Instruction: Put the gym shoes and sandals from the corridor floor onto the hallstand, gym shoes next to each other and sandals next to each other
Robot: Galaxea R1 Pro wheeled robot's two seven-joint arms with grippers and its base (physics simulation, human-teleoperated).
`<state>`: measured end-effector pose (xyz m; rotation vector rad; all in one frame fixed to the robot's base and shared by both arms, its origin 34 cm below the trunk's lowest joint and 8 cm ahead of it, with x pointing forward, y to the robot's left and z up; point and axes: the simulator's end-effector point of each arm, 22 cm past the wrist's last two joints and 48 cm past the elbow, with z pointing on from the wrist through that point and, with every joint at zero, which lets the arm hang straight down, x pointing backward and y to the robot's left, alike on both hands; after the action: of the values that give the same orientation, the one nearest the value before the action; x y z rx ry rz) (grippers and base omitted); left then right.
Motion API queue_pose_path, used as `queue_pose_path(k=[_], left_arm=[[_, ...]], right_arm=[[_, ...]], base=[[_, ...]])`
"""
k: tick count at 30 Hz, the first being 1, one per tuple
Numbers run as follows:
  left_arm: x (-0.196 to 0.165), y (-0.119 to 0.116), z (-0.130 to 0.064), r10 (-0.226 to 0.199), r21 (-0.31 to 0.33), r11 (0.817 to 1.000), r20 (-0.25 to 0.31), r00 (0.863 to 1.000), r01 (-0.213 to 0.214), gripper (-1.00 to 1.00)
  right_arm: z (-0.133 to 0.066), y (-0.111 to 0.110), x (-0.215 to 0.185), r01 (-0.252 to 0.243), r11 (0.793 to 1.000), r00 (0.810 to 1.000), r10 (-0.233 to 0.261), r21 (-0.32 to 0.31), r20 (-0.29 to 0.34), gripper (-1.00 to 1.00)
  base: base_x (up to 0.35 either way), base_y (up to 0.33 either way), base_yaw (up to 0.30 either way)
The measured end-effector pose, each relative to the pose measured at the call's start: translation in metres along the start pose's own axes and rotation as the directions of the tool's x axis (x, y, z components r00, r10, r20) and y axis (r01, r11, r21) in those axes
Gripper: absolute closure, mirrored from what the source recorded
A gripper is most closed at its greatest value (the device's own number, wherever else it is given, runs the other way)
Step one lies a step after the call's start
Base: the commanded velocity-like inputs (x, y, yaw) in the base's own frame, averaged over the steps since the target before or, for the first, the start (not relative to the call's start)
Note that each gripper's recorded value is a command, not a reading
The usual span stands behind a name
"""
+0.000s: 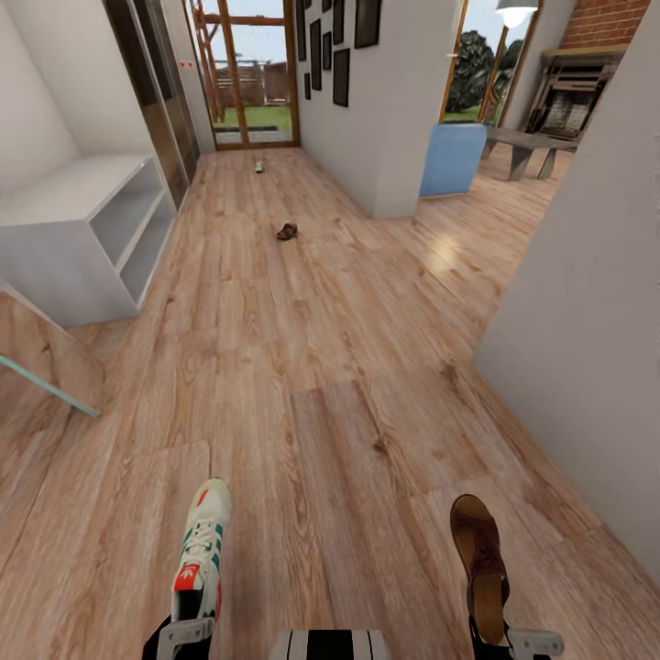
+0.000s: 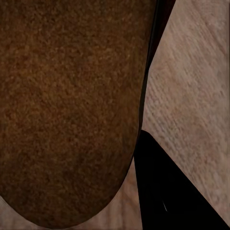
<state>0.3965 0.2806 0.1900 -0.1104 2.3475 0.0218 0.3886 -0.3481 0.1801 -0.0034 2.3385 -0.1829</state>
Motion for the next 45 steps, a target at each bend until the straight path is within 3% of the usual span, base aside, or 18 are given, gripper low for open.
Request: queue_pose_path(k=[17,45], left_arm=[[-0.042,-0.003,-0.003,-0.005,0.008,1.000,0.091,0.996,0.004,1.00],[-0.117,-0.007,-0.037,-0.008,0.011,1.000,0.131,0.991,0.007,1.00]], right_arm=[[-0.001,-0.001,-0.044,-0.010,1.000,0.996,0.010,-0.001,0.094,1.00],[-0.034,-0.007,-0.119,-0.015,1.000,0.991,0.016,-0.003,0.134,1.00]], base=[[0.000,0.000,0.000],[0.000,0.000,0.000]])
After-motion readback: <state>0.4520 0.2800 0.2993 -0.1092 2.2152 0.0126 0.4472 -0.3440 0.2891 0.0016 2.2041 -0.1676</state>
